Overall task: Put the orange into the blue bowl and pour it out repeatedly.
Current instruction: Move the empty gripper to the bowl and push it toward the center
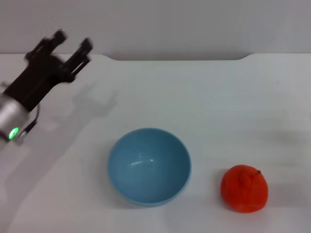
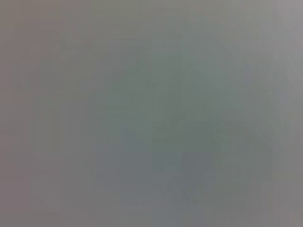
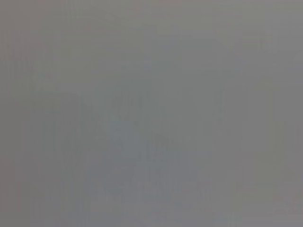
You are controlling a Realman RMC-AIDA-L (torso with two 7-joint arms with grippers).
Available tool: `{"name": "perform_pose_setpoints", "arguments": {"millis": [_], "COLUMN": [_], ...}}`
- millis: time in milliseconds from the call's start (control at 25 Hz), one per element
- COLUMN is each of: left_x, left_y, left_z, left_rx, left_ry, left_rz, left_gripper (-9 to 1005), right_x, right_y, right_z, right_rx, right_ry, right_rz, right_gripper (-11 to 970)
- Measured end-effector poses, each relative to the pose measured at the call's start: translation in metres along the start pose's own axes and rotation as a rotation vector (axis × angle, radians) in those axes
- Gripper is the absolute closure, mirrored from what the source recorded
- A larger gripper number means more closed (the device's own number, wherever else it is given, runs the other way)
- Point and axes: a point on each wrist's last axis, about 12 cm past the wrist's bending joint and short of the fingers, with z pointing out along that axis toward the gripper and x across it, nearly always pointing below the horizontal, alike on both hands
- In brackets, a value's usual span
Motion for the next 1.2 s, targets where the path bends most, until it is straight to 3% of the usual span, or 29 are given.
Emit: {"name": "perform_pose_setpoints", "arguments": {"millis": [280,440,560,760,960,1200], "left_x": [-0.031,-0.049,-0.063,-0.098,-0.131,-0.137], "left_y": [-0.015,-0.035,-0.043,-0.063,-0.073,-0.073], "left_z": [0.072,0.102,0.112,0.115,0.098,0.082], "left_rx": [0.163,0.329,0.385,0.451,0.349,0.271], "left_ry": [0.175,0.323,0.416,0.678,0.957,1.132], "left_rz": [0.022,0.051,0.049,0.110,0.138,0.046], "left_gripper": [285,287,285,297,311,329], "right_x": [0.001,0.002,0.000,0.000,0.000,-0.003], "right_y": [0.002,0.002,0.001,0.000,-0.001,-0.003], "right_z": [0.008,0.012,0.013,0.014,0.016,0.020], "right_rx": [-0.008,-0.011,-0.013,-0.012,-0.007,-0.004], "right_ry": [0.022,0.027,0.023,0.025,0.022,0.012], "right_rz": [-0.003,-0.012,-0.018,-0.021,-0.023,-0.032], "right_gripper": [369,370,370,370,370,370]}}
